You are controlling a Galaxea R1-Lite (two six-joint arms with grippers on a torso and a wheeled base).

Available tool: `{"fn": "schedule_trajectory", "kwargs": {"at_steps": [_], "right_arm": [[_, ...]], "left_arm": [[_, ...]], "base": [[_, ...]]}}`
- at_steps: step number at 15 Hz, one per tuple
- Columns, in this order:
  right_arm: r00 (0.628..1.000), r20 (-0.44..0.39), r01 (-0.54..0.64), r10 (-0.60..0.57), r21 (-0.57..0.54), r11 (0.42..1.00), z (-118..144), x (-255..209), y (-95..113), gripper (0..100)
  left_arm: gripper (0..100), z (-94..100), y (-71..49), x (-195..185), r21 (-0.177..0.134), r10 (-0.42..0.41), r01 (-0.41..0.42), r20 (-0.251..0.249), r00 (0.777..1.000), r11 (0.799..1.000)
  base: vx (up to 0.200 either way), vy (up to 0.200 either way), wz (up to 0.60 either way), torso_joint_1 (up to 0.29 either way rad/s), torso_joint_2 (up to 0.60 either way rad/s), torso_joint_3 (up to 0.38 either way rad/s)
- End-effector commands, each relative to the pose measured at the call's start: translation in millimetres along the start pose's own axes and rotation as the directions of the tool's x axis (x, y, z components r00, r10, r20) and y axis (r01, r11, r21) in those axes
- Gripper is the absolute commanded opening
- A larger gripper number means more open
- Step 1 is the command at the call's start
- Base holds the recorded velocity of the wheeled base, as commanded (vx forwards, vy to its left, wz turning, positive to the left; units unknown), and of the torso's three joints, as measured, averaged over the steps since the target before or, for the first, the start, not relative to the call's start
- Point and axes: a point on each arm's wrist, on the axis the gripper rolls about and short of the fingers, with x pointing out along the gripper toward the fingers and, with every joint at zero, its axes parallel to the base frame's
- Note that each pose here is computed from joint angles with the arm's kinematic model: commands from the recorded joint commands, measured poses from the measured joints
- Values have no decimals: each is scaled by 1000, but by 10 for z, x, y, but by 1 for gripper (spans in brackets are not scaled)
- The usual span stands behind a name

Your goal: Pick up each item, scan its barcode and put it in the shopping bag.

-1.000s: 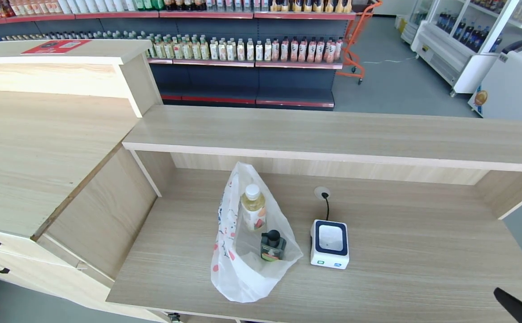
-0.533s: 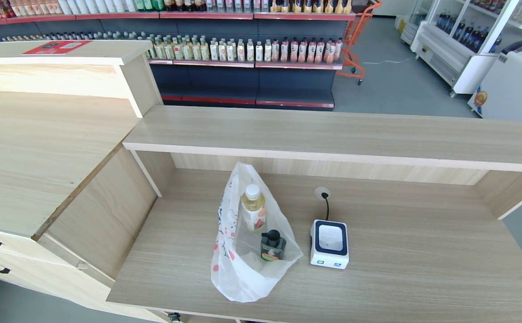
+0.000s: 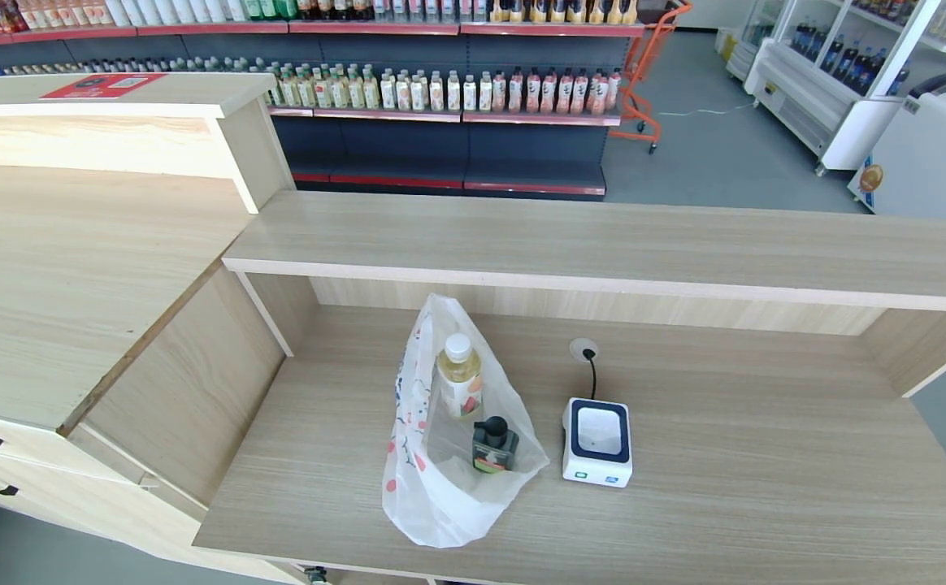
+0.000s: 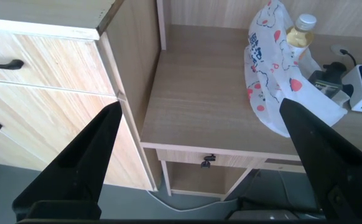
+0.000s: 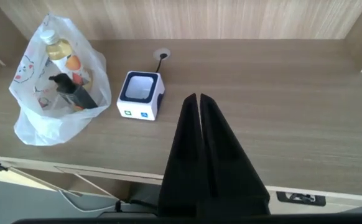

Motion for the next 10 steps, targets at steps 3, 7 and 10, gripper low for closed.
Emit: {"fn": "schedule_trajectory", "kwargs": {"at_steps": [3,7,10], "right_arm": [[1000,-5,-3,3,1,1000,2,4,0,0],[1000,-4,1,-1,2,1000,2,4,0,0],[1000,-4,1,-1,2,1000,2,4,0,0]], "left_arm": [[100,0,0,0,0,0,0,0,1000,1000],[100,0,0,0,3,0,0,0,1000,1000],[100,0,0,0,5,0,0,0,1000,1000]], "base": [[0,0,0,0,0,0],[100,-100,0,0,1,-1],[200,-200,0,2,1,5]]}}
